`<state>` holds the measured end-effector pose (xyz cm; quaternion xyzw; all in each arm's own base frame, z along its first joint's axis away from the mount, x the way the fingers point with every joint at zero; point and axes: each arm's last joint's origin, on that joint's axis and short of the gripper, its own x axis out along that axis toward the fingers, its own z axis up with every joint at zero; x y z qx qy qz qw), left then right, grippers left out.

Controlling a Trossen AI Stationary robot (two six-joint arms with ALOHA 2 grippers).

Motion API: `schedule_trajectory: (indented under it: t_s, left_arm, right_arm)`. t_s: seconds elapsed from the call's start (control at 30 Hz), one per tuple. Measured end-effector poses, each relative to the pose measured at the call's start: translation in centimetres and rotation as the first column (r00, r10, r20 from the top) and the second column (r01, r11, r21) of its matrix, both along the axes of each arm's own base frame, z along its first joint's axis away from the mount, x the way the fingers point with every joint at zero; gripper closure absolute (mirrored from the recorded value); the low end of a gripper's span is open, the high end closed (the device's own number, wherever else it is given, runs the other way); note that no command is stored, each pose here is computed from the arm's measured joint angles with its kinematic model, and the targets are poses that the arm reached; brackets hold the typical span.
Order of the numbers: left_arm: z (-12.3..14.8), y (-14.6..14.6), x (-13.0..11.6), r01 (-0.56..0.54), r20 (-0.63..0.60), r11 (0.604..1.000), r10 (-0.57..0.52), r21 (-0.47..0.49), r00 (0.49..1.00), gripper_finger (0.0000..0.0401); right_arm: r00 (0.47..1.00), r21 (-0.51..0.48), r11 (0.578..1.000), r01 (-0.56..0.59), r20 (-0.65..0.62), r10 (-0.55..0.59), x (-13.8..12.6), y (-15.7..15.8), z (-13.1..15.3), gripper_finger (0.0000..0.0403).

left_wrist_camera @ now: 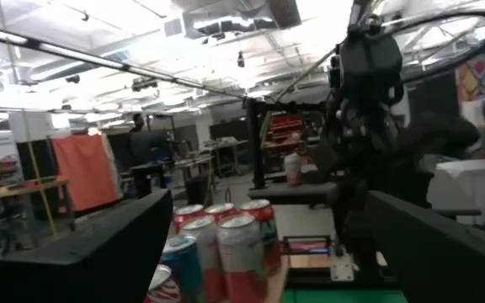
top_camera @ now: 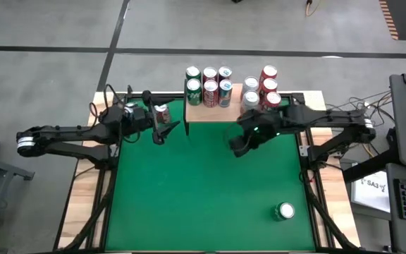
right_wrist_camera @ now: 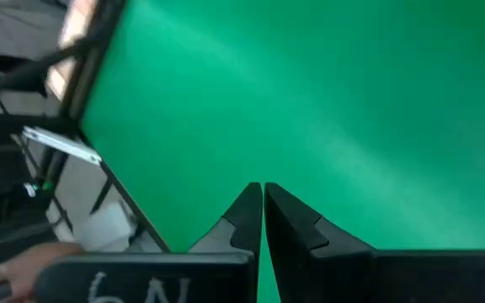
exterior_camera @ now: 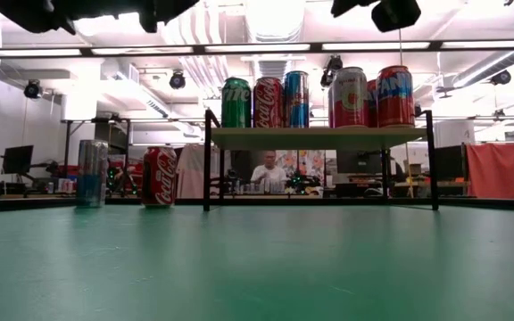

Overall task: Place canned beverage on shelf
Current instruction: Put the red soda can aligned with the red soda can on the shelf

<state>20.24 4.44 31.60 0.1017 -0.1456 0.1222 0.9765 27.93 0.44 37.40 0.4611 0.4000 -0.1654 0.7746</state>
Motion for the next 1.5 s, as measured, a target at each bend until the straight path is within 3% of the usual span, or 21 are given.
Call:
schedule_trajectory:
  t_s: [0.4, 0.57, 0.77, 0.93, 1.07, 1.2, 1.33, 1.5]
  left_arm:
    - [0.9, -2.8, -2.2, 0.229, -0.016, 0.972, -0.23, -0.047, 0.973, 0.0023]
    - [1.2, -4.2, -2.8, 0.309, -0.003, 0.948, -0.31, -0.073, 0.951, 0.0023]
    - [1.0, -5.4, -3.0, 0.38, -0.017, 0.915, -0.385, -0.134, 0.923, 0.0023]
    - [0.0, -5.4, -2.9, 0.245, -0.097, 0.937, -0.276, -0.248, 0.956, 0.0023]
    - [-1.0, -4.8, -2.9, 0.011, -0.259, 0.957, -0.09, -0.289, 0.962, 0.0023]
    - [-2.6, -4.2, -2.7, -0.238, -0.458, 0.96, 0.148, -0.145, 0.877, 0.0023]
    - [-3.6, -4.0, -2.0, -0.264, -0.547, 0.965, 0.224, 0.007, 0.806, 0.0023]
    - [-4.3, -3.4, -1.5, -0.288, -0.59, 0.956, 0.268, 0.062, 0.762, 0.0023]
  right_arm:
    - [0.972, 0.18, 0.978, -0.102, -0.19, 0.136, 3.8, 4.0, -4.7, 0.0394]
    - [0.955, 0.18, 0.971, -0.155, -0.225, 0.194, 4.3, 5.7, -5.8, 0.0394]
    - [0.899, 0.111, 0.928, -0.355, -0.234, 0.371, 4.6, 8.0, -7.1, 0.0394]
    - [0.818, 0.067, 0.856, -0.512, -0.265, 0.51, 4.0, 10.2, -7.9, 0.0394]
    - [0.793, 0.066, 0.835, -0.546, -0.283, 0.54, 3.2, 11.4, -8.3, 0.0394]
    - [0.785, 0.045, 0.826, -0.563, -0.284, 0.55, 2.7, 11.8, -8.2, 0.0394]
    - [0.784, 0.031, 0.822, -0.569, -0.281, 0.553, 2.8, 11.6, -8.2, 0.0394]
    - [0.783, 0.015, 0.817, -0.577, -0.273, 0.558, 3.1, 10.8, -8.2, 0.0394]
